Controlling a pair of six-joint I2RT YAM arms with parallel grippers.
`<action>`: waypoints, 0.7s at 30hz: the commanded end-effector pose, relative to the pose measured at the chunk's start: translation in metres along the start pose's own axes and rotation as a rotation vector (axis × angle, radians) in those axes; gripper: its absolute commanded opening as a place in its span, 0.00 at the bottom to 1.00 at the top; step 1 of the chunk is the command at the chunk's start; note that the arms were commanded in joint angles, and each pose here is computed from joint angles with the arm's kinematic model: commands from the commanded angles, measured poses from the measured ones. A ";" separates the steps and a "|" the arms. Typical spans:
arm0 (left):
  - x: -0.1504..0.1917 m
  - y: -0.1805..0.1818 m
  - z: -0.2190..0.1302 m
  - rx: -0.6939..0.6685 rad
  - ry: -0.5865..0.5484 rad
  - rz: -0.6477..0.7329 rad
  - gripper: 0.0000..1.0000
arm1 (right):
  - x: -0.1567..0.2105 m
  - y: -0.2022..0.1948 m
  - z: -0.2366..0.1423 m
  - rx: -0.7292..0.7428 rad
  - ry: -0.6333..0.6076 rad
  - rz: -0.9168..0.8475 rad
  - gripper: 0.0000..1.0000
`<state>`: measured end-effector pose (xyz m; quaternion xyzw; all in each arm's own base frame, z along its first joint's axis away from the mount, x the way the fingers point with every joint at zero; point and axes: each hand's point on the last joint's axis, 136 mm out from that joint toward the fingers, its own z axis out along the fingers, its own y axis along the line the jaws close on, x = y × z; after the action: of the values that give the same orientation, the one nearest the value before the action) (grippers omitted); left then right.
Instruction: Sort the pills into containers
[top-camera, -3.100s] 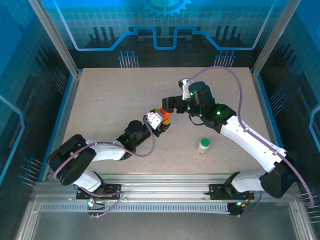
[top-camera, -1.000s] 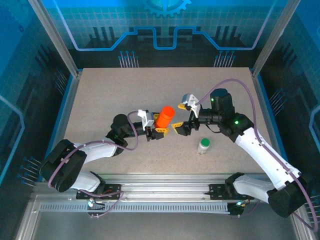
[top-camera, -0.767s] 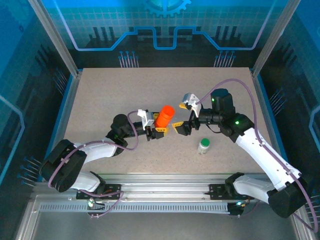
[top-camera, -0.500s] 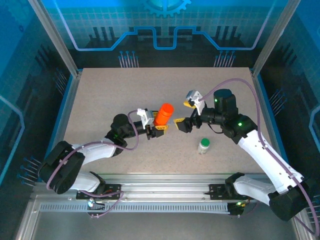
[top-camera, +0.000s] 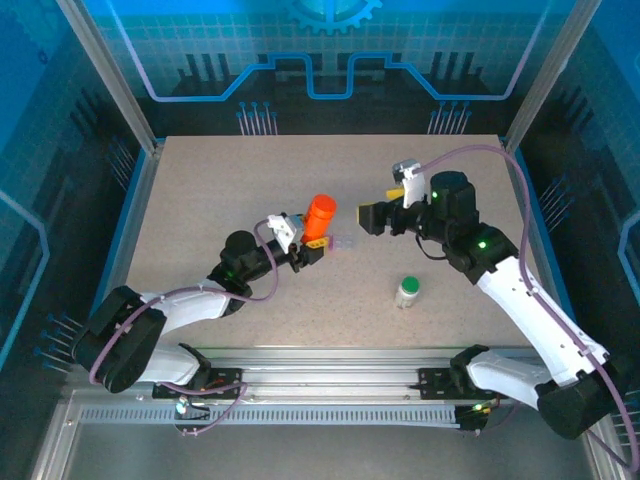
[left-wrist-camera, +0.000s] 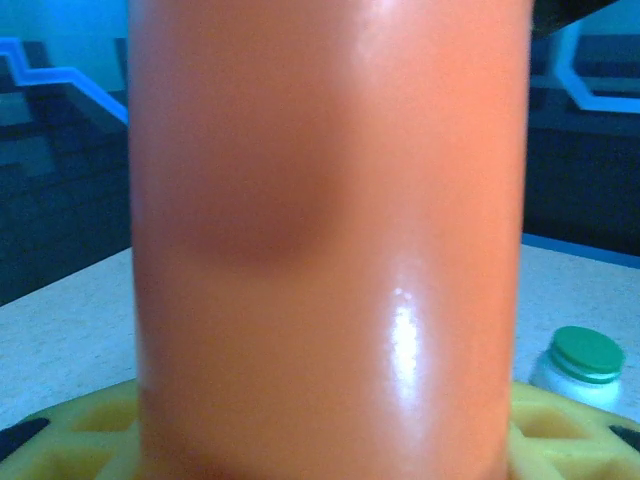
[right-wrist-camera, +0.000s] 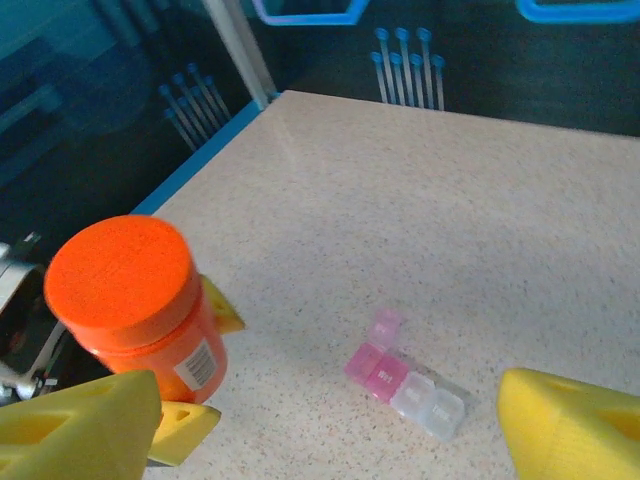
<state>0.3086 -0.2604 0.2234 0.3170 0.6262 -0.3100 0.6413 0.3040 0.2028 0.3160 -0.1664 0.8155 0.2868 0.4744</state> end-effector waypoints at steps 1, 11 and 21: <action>-0.004 0.016 -0.003 -0.135 0.000 0.062 0.18 | -0.005 -0.007 0.007 0.066 0.011 0.149 0.86; 0.013 0.033 0.003 -0.276 0.057 0.111 0.17 | -0.019 0.034 0.043 -0.005 0.007 0.166 0.85; 0.021 0.027 0.014 -0.279 0.085 0.147 0.17 | -0.016 0.063 0.078 -0.049 0.071 0.141 0.80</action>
<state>0.3320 -0.2523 0.1846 0.2897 0.6818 -0.1710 0.6496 0.3285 0.2894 0.3153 -0.1286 0.8362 0.3289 0.4195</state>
